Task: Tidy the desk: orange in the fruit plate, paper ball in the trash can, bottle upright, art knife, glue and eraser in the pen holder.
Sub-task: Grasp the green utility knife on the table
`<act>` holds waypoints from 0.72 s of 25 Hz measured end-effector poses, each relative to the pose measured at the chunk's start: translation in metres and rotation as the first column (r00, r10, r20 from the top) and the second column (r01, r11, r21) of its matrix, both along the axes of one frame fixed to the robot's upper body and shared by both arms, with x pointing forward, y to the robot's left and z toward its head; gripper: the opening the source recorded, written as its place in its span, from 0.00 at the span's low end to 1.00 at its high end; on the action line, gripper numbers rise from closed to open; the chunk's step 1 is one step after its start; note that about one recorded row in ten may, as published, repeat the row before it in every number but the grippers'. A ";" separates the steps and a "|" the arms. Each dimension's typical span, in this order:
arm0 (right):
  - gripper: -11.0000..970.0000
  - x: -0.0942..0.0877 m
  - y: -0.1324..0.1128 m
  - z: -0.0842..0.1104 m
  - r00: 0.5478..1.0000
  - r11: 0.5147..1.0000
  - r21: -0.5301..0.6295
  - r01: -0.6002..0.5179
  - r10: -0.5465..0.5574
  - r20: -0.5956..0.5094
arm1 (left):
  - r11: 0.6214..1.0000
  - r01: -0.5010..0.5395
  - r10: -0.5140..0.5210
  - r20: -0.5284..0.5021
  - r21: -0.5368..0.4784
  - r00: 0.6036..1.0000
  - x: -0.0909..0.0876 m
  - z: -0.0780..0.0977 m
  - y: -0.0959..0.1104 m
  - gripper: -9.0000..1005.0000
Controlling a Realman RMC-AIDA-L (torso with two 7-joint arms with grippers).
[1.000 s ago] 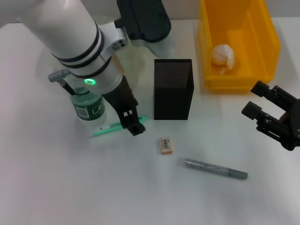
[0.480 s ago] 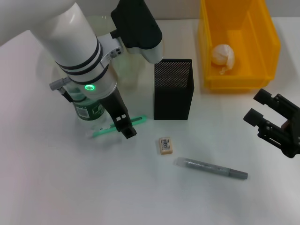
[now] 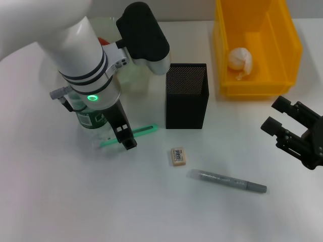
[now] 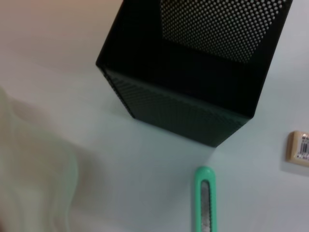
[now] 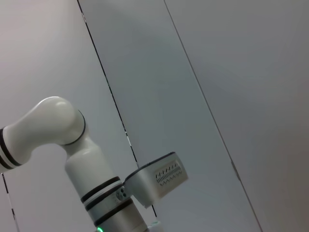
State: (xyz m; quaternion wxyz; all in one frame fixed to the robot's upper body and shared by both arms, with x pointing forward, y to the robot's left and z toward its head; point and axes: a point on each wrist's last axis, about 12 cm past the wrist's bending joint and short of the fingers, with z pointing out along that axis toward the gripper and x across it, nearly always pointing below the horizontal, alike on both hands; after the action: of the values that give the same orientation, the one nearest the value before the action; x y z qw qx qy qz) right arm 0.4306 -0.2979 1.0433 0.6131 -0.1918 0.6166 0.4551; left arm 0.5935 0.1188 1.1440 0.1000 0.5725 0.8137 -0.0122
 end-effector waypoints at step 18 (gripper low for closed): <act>0.75 0.001 0.002 -0.002 1.000 1.000 -0.003 -0.002 0.002 -0.012 | 1.000 0.024 -0.025 0.016 0.020 1.000 -0.001 -0.005 -0.004 0.60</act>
State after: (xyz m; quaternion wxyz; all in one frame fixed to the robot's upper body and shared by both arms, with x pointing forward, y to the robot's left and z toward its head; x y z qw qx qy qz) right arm 0.4313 -0.2959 1.0416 0.6086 -0.1908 0.6207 0.4559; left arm 0.5926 0.1148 1.1394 0.1008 0.5834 0.8059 -0.0008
